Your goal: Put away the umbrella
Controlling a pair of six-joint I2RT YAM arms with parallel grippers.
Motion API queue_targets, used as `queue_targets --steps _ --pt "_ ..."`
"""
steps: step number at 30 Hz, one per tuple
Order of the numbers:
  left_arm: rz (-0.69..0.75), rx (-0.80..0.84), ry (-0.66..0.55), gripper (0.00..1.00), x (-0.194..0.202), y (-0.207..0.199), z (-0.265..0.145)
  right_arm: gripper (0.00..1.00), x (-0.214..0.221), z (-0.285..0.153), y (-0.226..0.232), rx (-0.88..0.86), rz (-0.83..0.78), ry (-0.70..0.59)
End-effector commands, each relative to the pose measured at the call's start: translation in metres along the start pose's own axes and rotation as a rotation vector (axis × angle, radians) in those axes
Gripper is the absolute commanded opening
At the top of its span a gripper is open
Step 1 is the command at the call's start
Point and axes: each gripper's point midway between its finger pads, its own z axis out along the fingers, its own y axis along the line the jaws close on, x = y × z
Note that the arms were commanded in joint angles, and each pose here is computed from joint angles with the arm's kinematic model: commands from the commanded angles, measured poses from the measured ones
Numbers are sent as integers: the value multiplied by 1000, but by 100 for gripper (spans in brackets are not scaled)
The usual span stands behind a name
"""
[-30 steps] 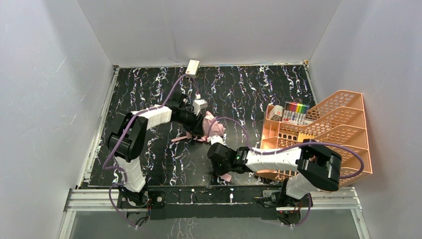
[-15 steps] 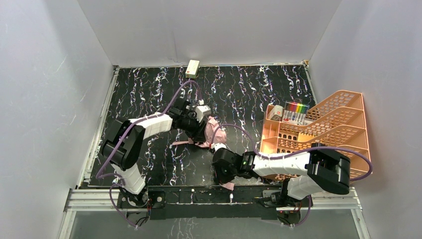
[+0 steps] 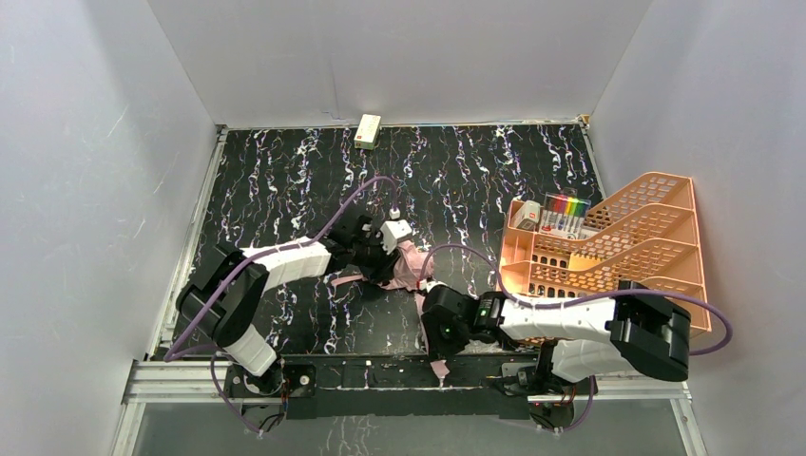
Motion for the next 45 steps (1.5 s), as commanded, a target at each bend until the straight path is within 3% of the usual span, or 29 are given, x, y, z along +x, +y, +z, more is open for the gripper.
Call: queue_targets --steps 1,8,15,20,26,29,31,38,45 --pt "19 -191 194 0 57 28 1 27 16 -14 -14 36 22 63" --pt "65 -213 185 0 57 29 4 47 -36 -48 -31 79 73 -138" --pt "138 -269 195 0 58 33 4 70 -124 -86 -55 22 77 -363" --pt "191 -276 189 0 54 30 6 72 -201 -109 -77 47 38 -507" --pt "292 -350 186 0 50 31 6 73 -278 -124 -108 0 -138 -696" --pt "368 -389 189 0 49 32 7 75 -293 -121 -113 -110 -234 -604" --pt "423 -412 190 0 48 33 8 82 -297 -116 -107 -212 -347 -554" --pt "559 -489 183 0 43 41 12 90 -315 -101 -98 -348 -555 -458" --pt "613 -502 184 0 40 45 19 92 -309 -65 -93 -328 -703 -329"
